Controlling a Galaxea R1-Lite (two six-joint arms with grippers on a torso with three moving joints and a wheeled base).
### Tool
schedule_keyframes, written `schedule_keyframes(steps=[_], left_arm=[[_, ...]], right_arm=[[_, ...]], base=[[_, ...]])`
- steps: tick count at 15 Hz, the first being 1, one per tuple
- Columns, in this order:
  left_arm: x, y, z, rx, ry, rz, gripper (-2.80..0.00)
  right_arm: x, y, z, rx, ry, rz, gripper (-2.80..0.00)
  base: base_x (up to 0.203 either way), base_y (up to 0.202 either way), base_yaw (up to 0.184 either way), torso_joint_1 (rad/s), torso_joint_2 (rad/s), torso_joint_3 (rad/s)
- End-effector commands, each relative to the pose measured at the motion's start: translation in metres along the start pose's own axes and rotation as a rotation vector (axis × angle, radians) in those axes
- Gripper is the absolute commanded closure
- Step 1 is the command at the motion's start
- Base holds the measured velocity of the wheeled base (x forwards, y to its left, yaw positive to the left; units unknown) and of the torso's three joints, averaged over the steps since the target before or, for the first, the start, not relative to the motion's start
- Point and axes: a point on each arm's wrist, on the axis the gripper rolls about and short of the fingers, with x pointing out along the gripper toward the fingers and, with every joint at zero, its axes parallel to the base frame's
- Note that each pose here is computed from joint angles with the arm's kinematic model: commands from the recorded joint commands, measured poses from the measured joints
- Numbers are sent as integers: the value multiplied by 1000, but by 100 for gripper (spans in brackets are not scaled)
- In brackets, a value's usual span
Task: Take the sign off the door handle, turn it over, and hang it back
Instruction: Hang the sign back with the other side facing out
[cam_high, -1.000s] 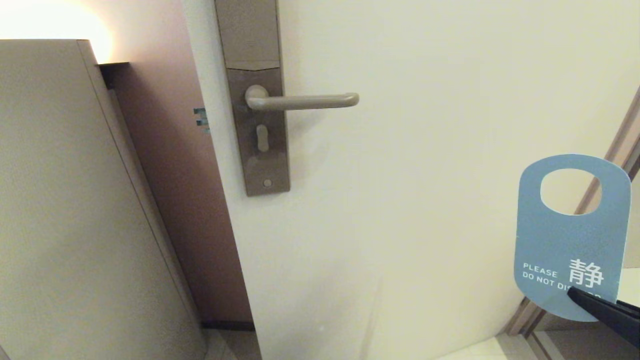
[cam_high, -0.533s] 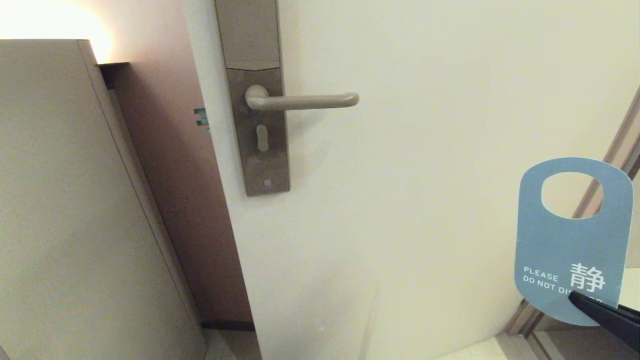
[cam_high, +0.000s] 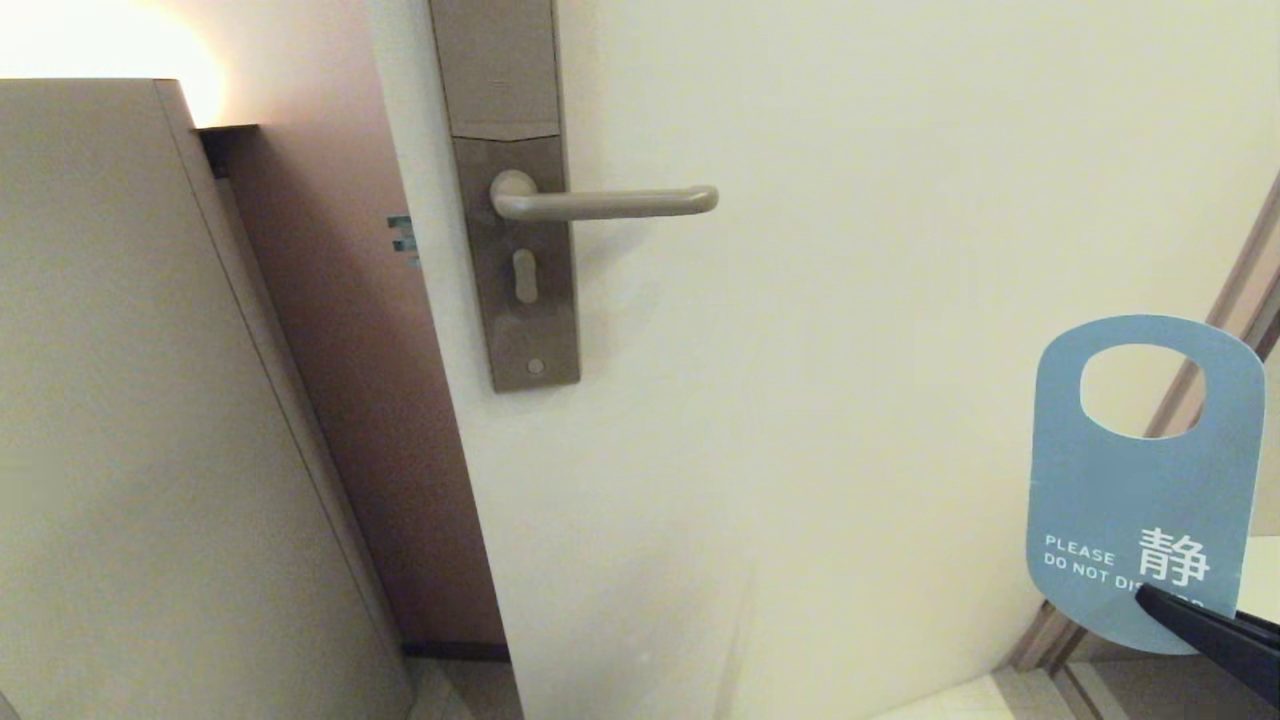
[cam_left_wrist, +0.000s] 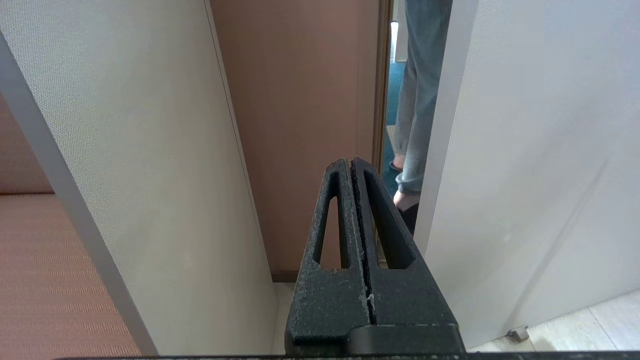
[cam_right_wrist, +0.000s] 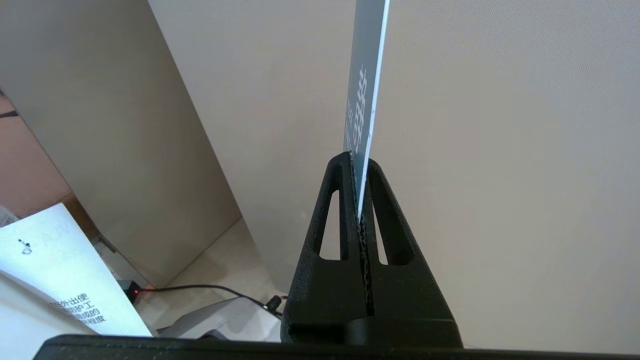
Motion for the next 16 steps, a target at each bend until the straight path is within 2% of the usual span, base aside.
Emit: schedule_keyframes(steps=[1,9,12,16], left_arm=[[0,0,0,0,0,0,0],[0,0,0,0,0,0,0],[0,0,0,0,0,0,0],[0,0,0,0,0,0,0]], right_arm=[[1,0,0,2,2,3,0],[9,-2,21,-20,-28,10,0],[12,-3,24,-35,-22,27,0],[19,-4,40,-56,-37,74,0]], base=[[0,0,0,0,0,0],[0,0,0,0,0,0],[0,0,0,0,0,0],[0,0,0,0,0,0]])
